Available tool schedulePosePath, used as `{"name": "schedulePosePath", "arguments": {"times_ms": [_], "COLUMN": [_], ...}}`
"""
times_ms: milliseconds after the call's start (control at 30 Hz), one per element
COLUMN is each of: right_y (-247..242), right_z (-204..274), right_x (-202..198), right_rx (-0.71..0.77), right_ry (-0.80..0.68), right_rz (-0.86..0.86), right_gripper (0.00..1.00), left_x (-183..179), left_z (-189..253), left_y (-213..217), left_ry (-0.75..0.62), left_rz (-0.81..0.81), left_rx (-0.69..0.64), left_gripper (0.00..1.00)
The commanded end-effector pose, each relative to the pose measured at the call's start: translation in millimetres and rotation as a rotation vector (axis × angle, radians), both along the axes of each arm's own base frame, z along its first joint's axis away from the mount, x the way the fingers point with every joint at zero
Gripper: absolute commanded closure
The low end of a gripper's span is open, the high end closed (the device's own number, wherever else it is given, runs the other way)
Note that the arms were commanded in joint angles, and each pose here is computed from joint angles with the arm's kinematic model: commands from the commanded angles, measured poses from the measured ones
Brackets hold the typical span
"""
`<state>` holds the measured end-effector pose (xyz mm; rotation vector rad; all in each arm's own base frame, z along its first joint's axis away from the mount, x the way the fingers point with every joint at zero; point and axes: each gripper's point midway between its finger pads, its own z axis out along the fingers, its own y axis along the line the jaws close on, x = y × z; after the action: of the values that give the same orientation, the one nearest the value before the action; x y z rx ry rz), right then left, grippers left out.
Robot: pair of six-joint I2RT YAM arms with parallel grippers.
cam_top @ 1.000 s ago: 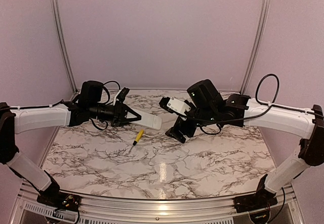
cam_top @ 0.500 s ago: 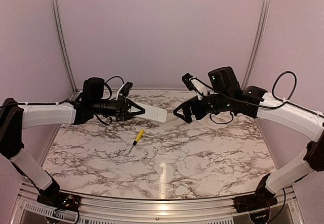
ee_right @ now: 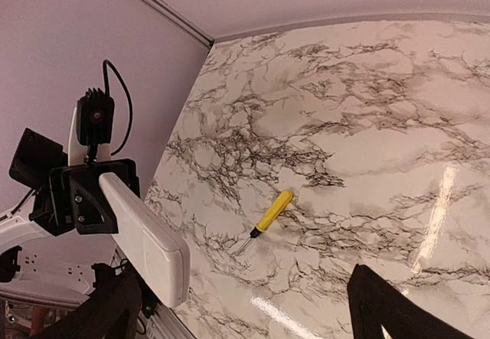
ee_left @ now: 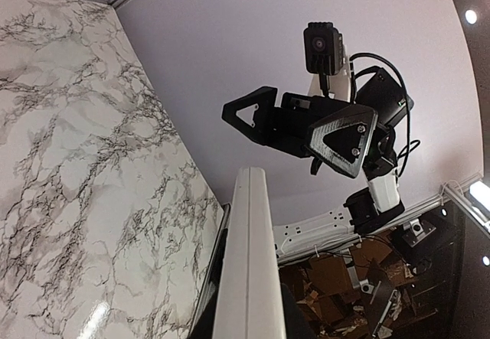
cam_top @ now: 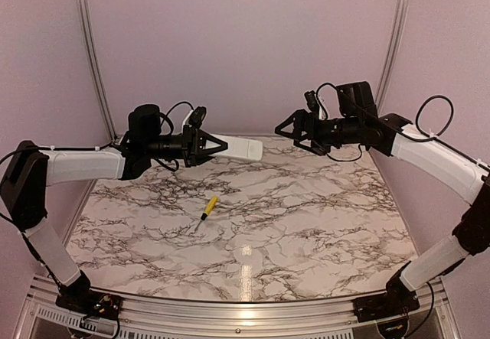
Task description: Unload the batteries from the remote control
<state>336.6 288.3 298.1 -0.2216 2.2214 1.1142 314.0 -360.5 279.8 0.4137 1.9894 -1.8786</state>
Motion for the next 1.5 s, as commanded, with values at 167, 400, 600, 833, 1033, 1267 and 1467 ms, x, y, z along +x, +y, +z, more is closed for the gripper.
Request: {"name": "schedulePosePath", "arguments": {"times_ms": [167, 400, 600, 833, 1033, 1267, 1467], "right_y": [13.0, 19.6, 28.4, 41.3, 50.1, 70.4, 74.6], "right_z": [35.1, 34.5, 32.6, 36.1, 33.1, 32.5, 31.0], "right_x": [-2.2, 0.9, 3.8, 3.7, 5.5, 0.9, -0.7], "right_rx": [0.177, 0.216, 0.263, 0.266, 0.243, 0.225, 0.223], "right_ry": [0.105, 0.172, 0.232, 0.240, 0.244, 0.253, 0.257], "right_rz": [0.000, -0.003, 0.003, 0.026, 0.033, 0.079, 0.075], "right_gripper": [0.11, 0.16, 0.22, 0.25, 0.30, 0.39, 0.49], "left_x": [18.5, 17.1, 15.4, 16.9, 19.0, 21.9, 22.6], "left_z": [22.5, 36.1, 35.2, 29.8, 16.3, 12.4, 9.6], "left_y": [-5.4, -4.3, -4.7, -7.9, -12.4, -15.9, -16.5], "left_ry": [0.113, 0.186, 0.243, 0.253, 0.266, 0.265, 0.266], "left_rz": [0.029, -0.003, -0.039, -0.034, -0.018, -0.002, 0.005], "left_rx": [-0.084, -0.227, -0.290, -0.284, -0.238, -0.223, -0.217], "left_gripper": [1.00, 1.00, 1.00, 1.00, 1.00, 1.00, 1.00]}}
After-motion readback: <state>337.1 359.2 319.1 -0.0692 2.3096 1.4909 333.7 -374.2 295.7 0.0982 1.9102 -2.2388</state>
